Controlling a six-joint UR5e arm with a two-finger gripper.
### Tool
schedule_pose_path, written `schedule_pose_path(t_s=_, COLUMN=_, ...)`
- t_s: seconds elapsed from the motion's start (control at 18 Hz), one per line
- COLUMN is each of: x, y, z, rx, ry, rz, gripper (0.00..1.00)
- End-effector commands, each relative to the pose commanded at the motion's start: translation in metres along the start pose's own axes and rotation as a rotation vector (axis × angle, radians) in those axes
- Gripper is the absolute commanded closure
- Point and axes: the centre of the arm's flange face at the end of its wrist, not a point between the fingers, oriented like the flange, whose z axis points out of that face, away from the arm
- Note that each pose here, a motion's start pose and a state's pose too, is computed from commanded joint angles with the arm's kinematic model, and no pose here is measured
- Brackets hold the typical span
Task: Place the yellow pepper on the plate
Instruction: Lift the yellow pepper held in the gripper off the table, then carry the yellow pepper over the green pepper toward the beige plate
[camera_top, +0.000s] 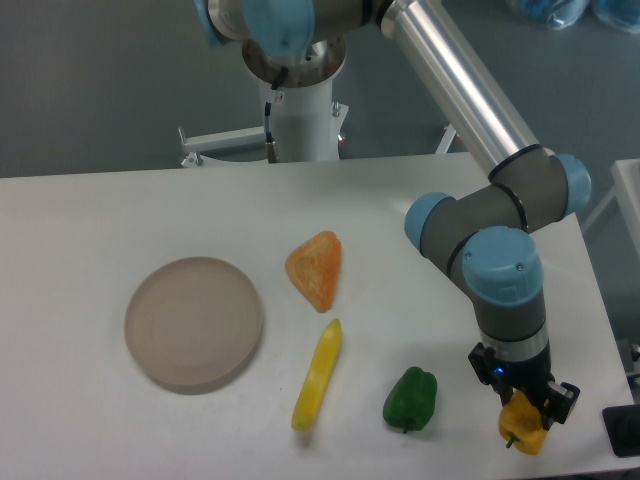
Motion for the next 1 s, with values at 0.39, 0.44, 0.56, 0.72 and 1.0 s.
schedule_pose_path(t_s=0.39, x=-0.001, y=0.0, z=-0.015, rx=0.01, ry=-0.008, rz=-0.009, gripper=0.59)
schedule_pose_path(t_s=0.44, x=-0.002, y=0.0, z=-0.023, rx=0.015, ry=-0.012, rz=-0.01, gripper=0.59)
schedule_pose_path(t_s=0.56, x=-0.001, y=0.003, z=-0.038, rx=0.017, ry=-0.012, rz=-0.012, gripper=0.59)
schedule_pose_path(t_s=0.72, x=0.008, y=0.008, z=-0.066, rx=0.037, ry=0.0, rz=-0.032, gripper=0.59)
schedule_pose_path(t_s=1.0, x=0.043, y=0.008, z=-0.124, rx=0.032, ry=0.054, rz=-0.081, gripper=0.59)
